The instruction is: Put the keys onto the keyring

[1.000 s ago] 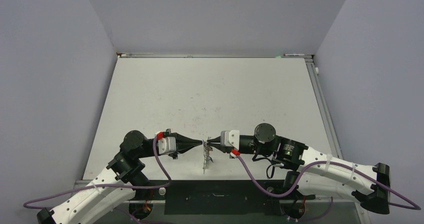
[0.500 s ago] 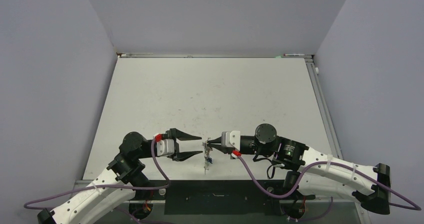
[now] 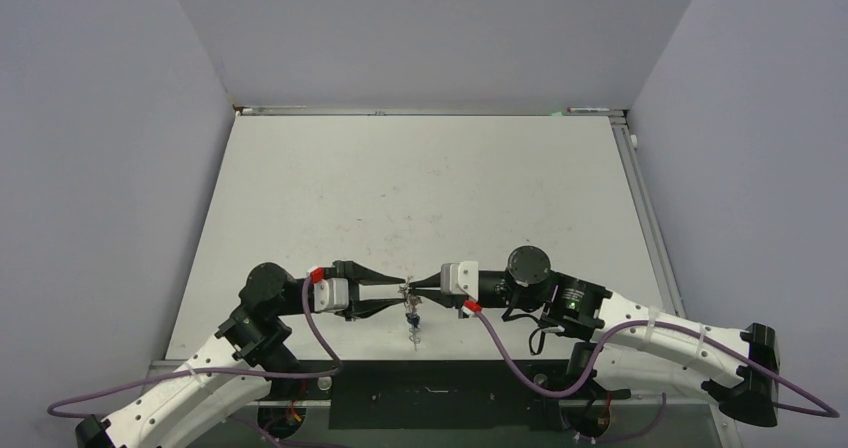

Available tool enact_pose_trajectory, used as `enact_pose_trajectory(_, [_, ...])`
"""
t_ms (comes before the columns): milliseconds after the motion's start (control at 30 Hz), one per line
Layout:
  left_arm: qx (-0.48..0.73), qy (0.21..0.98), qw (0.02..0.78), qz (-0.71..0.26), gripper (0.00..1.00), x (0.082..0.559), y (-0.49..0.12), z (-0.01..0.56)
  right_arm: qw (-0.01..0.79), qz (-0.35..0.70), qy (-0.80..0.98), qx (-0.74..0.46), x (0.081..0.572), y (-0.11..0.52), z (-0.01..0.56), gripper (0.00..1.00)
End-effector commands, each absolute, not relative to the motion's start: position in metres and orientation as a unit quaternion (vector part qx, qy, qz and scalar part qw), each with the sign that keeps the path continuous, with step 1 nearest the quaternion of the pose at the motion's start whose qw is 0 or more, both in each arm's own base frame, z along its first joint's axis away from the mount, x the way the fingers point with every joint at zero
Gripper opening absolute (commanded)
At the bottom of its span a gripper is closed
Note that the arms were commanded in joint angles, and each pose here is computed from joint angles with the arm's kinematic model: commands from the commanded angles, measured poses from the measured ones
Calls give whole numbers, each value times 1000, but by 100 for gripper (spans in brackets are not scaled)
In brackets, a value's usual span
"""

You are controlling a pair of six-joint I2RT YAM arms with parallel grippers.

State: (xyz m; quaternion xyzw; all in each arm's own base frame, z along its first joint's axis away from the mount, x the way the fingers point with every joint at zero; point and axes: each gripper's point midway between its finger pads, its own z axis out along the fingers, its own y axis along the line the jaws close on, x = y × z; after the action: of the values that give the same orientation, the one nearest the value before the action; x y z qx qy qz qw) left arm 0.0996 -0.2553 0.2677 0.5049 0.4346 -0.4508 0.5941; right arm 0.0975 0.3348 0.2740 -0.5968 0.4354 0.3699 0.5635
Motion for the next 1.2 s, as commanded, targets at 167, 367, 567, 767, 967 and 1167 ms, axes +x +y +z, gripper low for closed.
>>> enact_pose_trajectory(167, [501, 421, 608, -449, 23, 102, -256, 277, 588, 402, 391, -583, 91, 347, 297, 5])
enact_pose_trajectory(367, [501, 422, 609, -447, 19, 102, -255, 277, 587, 409, 387, -582, 89, 349, 298, 5])
enact_pose_trajectory(567, [503, 419, 613, -442, 36, 101, -253, 279, 591, 407, 387, -578, 90, 346, 302, 5])
enact_pose_trajectory(767, [491, 416, 640, -420, 39, 106, -246, 289, 596, 397, 391, -578, 91, 341, 304, 5])
enact_pose_trajectory(967, [478, 418, 656, -408, 32, 110, -242, 294, 598, 393, 391, -579, 92, 340, 305, 5])
enact_pose_trajectory(1167, [483, 414, 649, -417, 32, 107, -244, 292, 600, 392, 389, -579, 94, 343, 304, 5])
